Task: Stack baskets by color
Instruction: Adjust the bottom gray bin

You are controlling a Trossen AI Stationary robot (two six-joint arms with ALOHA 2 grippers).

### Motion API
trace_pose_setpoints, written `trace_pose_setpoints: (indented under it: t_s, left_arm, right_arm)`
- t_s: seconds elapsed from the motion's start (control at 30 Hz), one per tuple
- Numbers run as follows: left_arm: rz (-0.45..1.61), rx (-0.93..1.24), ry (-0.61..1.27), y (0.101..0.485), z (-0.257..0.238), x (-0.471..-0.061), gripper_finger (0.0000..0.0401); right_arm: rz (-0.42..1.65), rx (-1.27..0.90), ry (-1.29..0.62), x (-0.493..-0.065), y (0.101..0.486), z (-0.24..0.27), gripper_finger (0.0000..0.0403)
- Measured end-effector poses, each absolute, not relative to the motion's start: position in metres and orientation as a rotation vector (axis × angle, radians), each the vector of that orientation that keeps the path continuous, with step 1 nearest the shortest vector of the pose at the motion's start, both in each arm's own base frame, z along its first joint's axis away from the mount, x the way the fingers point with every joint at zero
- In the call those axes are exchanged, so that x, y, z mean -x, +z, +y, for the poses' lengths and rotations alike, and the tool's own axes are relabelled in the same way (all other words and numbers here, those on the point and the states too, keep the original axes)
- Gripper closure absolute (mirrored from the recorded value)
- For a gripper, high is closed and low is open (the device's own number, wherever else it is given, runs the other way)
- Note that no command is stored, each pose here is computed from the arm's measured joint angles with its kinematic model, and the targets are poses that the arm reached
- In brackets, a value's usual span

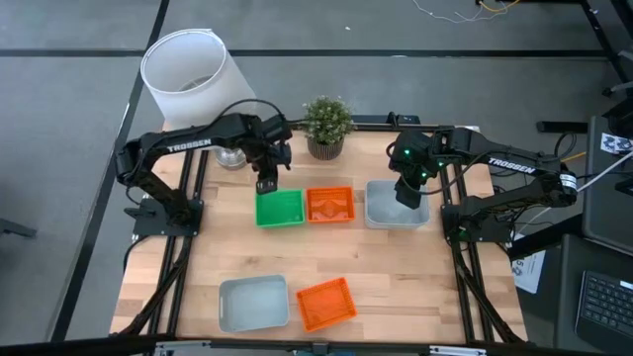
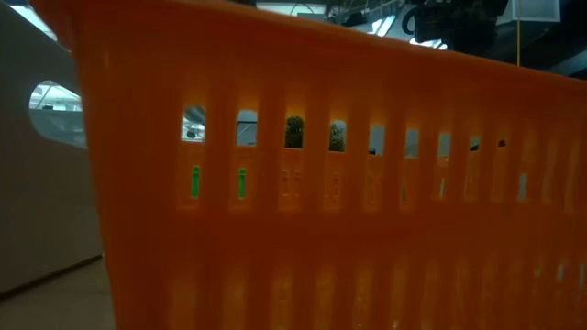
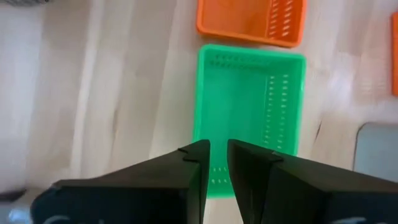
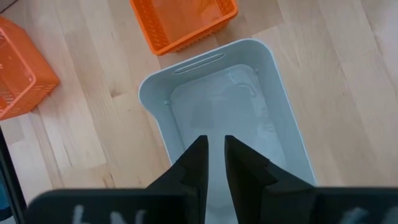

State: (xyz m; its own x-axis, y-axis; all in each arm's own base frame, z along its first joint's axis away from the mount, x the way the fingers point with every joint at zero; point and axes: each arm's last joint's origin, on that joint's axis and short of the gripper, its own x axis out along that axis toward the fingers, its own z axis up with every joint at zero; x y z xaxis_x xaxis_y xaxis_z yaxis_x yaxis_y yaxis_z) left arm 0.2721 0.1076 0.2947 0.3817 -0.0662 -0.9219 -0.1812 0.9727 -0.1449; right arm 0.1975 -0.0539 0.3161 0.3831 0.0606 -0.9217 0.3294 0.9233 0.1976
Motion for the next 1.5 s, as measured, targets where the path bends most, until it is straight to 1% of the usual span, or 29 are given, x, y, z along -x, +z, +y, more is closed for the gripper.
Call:
trace_pose_setpoints:
  t_s: [0.17, 0.27, 0.4, 0.53, 0.63, 0.7, 0.77, 0.87, 0.93, 1.07, 1.23, 1.33, 1.5]
  left_arm:
    - [1.2, 0.273, 0.081, 0.322, 0.088, -0.274, 0.0355]
    - [1.292, 0.268, 0.018, 0.329, 0.068, -0.27, 0.0356]
    - [1.44, 0.317, -0.087, 0.328, 0.043, -0.256, 0.0356]
    - [1.444, 0.316, -0.093, 0.329, 0.027, -0.235, 0.0356]
    - [1.397, 0.348, -0.054, 0.331, 0.021, -0.212, 0.0358]
    - [1.34, 0.362, 0.014, 0.33, 0.017, -0.191, 0.0362]
    - [1.234, 0.367, 0.08, 0.328, 0.013, -0.173, 0.037]
    - [0.984, 0.393, 0.187, 0.317, 0.007, -0.156, 0.0384]
    - [0.79, 0.409, 0.217, 0.308, 0.002, -0.15, 0.0393]
    - [0.533, 0.382, 0.138, 0.275, -0.009, -0.143, 0.0399]
    - [0.303, 0.294, 0.007, 0.235, -0.017, -0.139, 0.0397]
    - [0.203, 0.29, -0.01, 0.214, -0.017, -0.137, 0.04]
    - [0.146, 0.241, -0.023, 0.187, -0.016, -0.13, 0.0396]
  right_arm:
    - [1.172, -0.386, -0.182, -0.198, 0.316, -0.054, 0.035]
    - [1.172, -0.386, -0.181, -0.198, 0.316, -0.054, 0.035]
    - [1.172, -0.386, -0.181, -0.198, 0.316, -0.054, 0.035]
    - [1.171, -0.386, -0.183, -0.198, 0.316, -0.054, 0.035]
    - [1.158, -0.39, -0.188, -0.199, 0.317, -0.054, 0.035]
    - [1.145, -0.401, -0.196, -0.2, 0.317, -0.055, 0.035]
    - [1.137, -0.401, -0.197, -0.2, 0.318, -0.055, 0.035]
    - [1.115, -0.393, -0.194, -0.202, 0.319, -0.055, 0.035]
    - [1.098, -0.386, -0.197, -0.204, 0.319, -0.056, 0.035]
    - [1.079, -0.376, -0.205, -0.205, 0.32, -0.057, 0.035]
    - [1.076, -0.374, -0.204, -0.205, 0.32, -0.057, 0.035]
    - [1.076, -0.373, -0.204, -0.205, 0.32, -0.057, 0.035]
    - [1.075, -0.373, -0.204, -0.206, 0.32, -0.057, 0.035]
